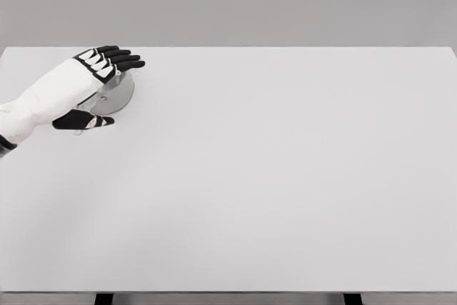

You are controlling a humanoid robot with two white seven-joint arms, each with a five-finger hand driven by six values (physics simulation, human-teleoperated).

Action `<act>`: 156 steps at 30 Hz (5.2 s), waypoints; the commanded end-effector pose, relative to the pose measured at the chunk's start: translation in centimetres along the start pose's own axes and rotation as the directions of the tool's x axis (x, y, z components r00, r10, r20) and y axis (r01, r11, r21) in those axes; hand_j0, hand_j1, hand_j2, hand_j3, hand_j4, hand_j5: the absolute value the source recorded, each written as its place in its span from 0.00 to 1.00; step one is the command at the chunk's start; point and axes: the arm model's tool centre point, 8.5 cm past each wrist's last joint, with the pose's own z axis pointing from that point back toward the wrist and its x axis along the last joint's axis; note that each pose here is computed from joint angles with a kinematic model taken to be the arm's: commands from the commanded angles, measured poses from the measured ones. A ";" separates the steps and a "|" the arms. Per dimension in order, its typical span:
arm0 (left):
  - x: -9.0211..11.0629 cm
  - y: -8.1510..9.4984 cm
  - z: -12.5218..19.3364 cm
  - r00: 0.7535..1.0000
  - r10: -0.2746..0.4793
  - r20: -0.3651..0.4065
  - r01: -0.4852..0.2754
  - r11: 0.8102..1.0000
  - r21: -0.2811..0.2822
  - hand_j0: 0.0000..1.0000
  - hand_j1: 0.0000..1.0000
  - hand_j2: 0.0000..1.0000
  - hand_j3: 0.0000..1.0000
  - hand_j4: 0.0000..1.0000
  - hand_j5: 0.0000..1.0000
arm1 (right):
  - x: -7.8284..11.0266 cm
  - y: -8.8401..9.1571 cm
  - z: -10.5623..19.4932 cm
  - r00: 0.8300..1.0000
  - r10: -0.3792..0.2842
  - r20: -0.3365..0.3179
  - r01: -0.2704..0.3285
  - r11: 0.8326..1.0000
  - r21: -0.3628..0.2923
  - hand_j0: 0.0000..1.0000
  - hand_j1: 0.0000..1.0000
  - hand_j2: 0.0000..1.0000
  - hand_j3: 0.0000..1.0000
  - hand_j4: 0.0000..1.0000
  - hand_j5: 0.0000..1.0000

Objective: Rotate pot handle

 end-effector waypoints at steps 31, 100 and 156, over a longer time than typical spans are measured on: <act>-4.2 -5.4 -3.2 0.965 -0.097 -0.243 0.051 0.981 -0.188 1.00 1.00 1.00 1.00 1.00 1.00 | 0.0 0.0 0.0 1.000 0.000 0.000 0.000 1.000 0.000 1.00 1.00 1.00 1.00 1.00 1.00; -10.3 -6.0 0.7 0.875 -0.090 -0.476 -0.019 0.976 -0.218 1.00 1.00 1.00 1.00 1.00 1.00 | 0.0 0.0 0.0 1.000 0.000 0.000 0.000 1.000 0.000 1.00 1.00 1.00 1.00 1.00 1.00; -14.8 -5.0 3.0 0.795 -0.102 -0.598 -0.042 0.974 -0.222 1.00 1.00 1.00 1.00 1.00 1.00 | 0.0 0.0 0.0 1.000 0.000 0.000 0.000 1.000 0.000 1.00 1.00 1.00 1.00 1.00 1.00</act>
